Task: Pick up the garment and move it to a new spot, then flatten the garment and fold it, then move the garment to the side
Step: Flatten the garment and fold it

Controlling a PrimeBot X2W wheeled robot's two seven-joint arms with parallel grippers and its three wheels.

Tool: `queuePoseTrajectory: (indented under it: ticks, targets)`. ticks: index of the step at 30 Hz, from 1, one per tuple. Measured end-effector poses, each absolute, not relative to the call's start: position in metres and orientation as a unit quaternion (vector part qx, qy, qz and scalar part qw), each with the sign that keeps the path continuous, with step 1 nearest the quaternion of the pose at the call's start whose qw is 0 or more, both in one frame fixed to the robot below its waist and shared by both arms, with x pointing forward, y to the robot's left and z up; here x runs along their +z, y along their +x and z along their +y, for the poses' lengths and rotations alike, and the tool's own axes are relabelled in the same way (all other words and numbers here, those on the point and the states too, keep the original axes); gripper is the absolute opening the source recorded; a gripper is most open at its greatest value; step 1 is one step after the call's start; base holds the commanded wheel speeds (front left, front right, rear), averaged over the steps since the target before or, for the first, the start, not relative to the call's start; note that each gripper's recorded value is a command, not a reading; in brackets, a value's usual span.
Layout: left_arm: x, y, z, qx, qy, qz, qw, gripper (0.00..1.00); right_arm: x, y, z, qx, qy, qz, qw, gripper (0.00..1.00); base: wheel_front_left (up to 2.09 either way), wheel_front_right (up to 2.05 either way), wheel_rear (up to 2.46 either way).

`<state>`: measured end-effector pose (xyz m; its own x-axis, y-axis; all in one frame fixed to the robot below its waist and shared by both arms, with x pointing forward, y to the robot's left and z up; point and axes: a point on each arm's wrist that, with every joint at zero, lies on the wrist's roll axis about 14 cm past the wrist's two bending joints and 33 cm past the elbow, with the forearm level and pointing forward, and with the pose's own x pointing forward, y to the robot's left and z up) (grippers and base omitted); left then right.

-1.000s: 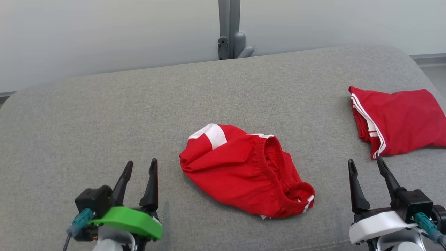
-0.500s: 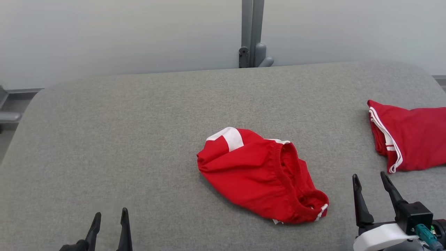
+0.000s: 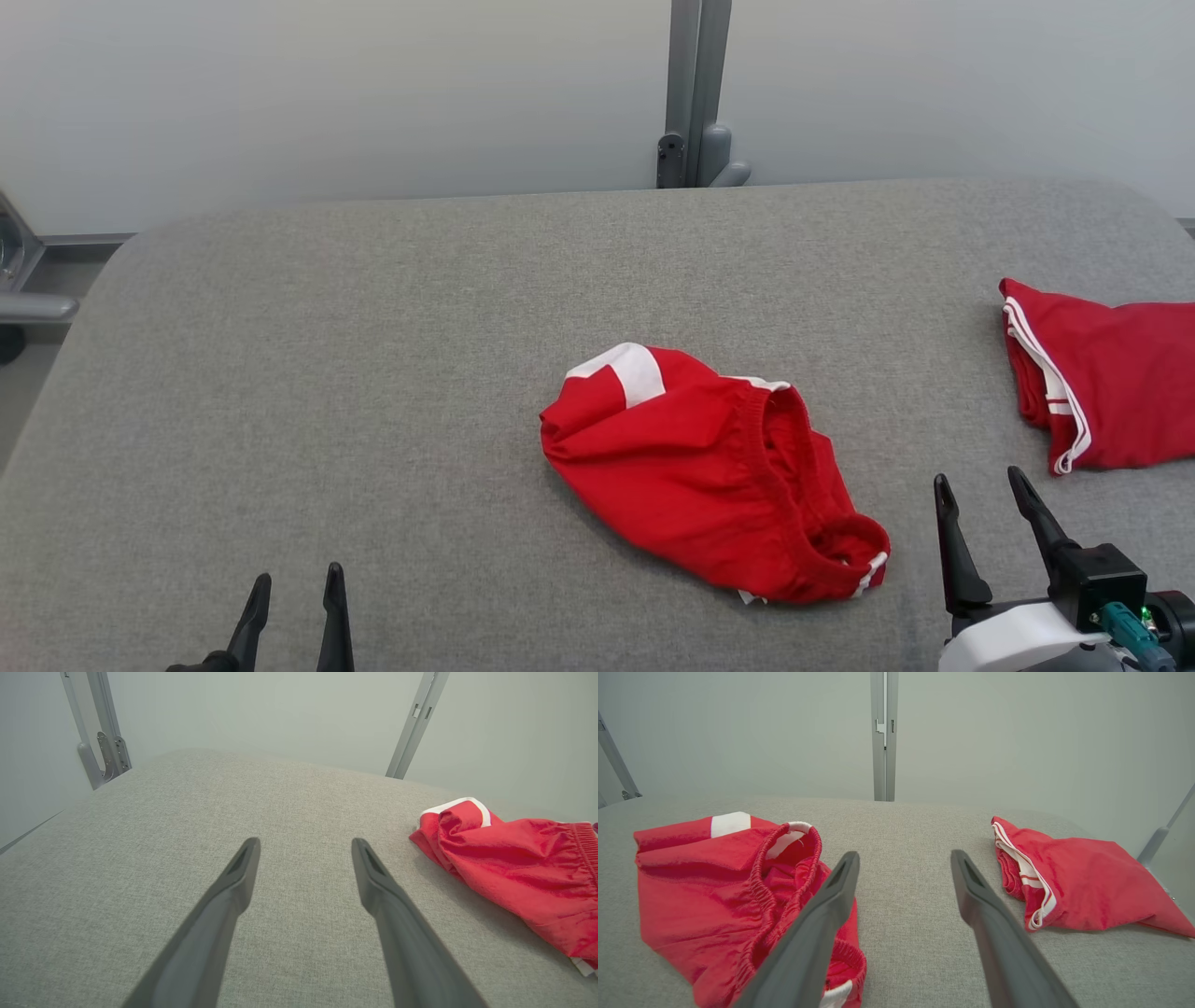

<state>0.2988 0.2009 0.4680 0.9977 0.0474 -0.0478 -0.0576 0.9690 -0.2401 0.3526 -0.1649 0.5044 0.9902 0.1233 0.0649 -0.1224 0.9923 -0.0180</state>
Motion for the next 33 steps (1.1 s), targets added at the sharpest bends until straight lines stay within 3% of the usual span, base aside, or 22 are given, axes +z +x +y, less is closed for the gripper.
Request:
queuePoseTrajectory:
  ticks: [14,22,33]
  targets:
    - [0.474,0.321,0.167,-0.035,-0.123,0.015,0.992,1.00,0.503,0.351,-0.171,0.051,-0.006,-0.032,0.998,1.00,0.00,0.00,0.00]
    - [0.524,0.382,0.052,-0.218,-0.107,-0.001,0.970,1.00,0.512,0.350,-0.188,0.024,-0.010,-0.045,0.999,1.00,0.00,0.00,0.00]
    - [0.517,0.411,-0.069,-0.390,-0.040,0.067,0.917,1.00,0.502,0.334,-0.233,-0.051,0.001,-0.026,0.998,1.00,0.00,0.00,0.00]
